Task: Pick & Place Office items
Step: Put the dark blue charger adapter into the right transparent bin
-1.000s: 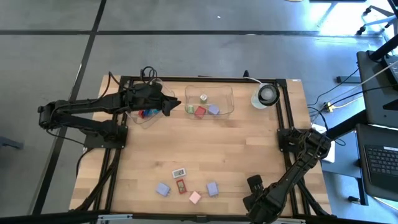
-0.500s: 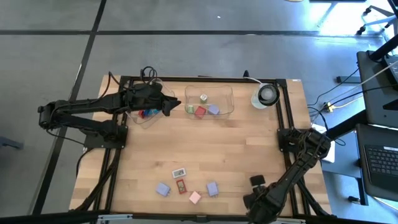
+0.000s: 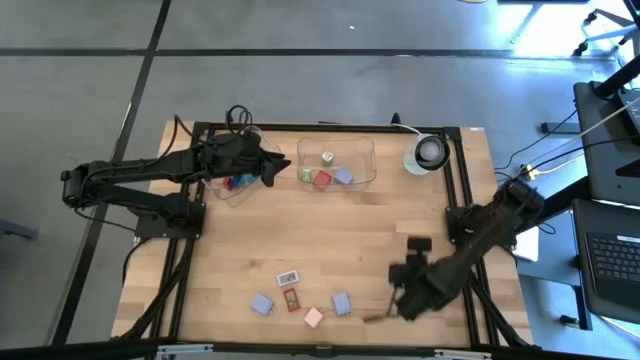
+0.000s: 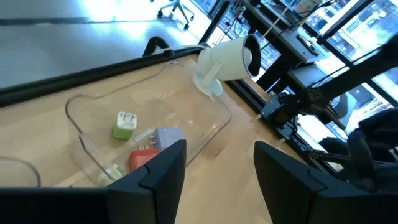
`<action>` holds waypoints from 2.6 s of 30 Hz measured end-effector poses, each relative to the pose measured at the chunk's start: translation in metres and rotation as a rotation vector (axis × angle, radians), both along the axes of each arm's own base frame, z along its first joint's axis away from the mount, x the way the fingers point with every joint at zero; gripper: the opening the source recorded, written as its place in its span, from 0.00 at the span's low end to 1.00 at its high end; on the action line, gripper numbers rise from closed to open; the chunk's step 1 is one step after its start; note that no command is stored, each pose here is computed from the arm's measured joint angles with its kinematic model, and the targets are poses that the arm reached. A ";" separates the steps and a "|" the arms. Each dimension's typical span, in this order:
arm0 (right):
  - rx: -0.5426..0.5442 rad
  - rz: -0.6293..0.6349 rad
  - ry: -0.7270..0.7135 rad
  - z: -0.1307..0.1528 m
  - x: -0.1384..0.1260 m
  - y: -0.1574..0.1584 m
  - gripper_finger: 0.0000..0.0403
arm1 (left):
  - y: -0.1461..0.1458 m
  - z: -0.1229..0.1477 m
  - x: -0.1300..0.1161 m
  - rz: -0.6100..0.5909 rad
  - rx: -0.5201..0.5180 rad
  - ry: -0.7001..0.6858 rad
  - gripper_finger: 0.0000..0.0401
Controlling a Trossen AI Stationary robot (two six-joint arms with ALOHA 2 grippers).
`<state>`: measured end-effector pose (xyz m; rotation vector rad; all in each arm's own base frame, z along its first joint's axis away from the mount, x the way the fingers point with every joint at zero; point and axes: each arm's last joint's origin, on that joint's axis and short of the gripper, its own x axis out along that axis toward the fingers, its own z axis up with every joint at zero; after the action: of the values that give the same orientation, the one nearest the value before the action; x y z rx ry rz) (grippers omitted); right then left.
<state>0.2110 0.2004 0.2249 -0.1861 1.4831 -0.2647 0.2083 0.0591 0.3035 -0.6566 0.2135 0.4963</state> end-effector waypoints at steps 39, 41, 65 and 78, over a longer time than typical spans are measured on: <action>0.169 -0.283 -1.509 0.147 0.133 -0.217 0.35 | 0.001 0.016 0.004 -0.073 0.281 -0.059 0.46; 0.149 -0.244 -1.540 0.151 0.133 -0.217 0.35 | 0.001 0.016 0.004 -0.078 0.297 -0.052 0.46; 0.231 -0.295 -1.457 0.141 0.124 -0.282 0.35 | 0.007 0.025 0.003 0.113 0.458 -0.049 0.46; 0.140 -0.485 -1.222 0.106 0.112 -0.341 0.35 | 0.025 0.034 -0.007 0.394 0.591 0.017 0.46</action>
<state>0.3225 -0.1410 0.3313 0.4092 0.2985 -0.5364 0.2016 0.0845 0.3371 -0.1096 -0.0546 0.8981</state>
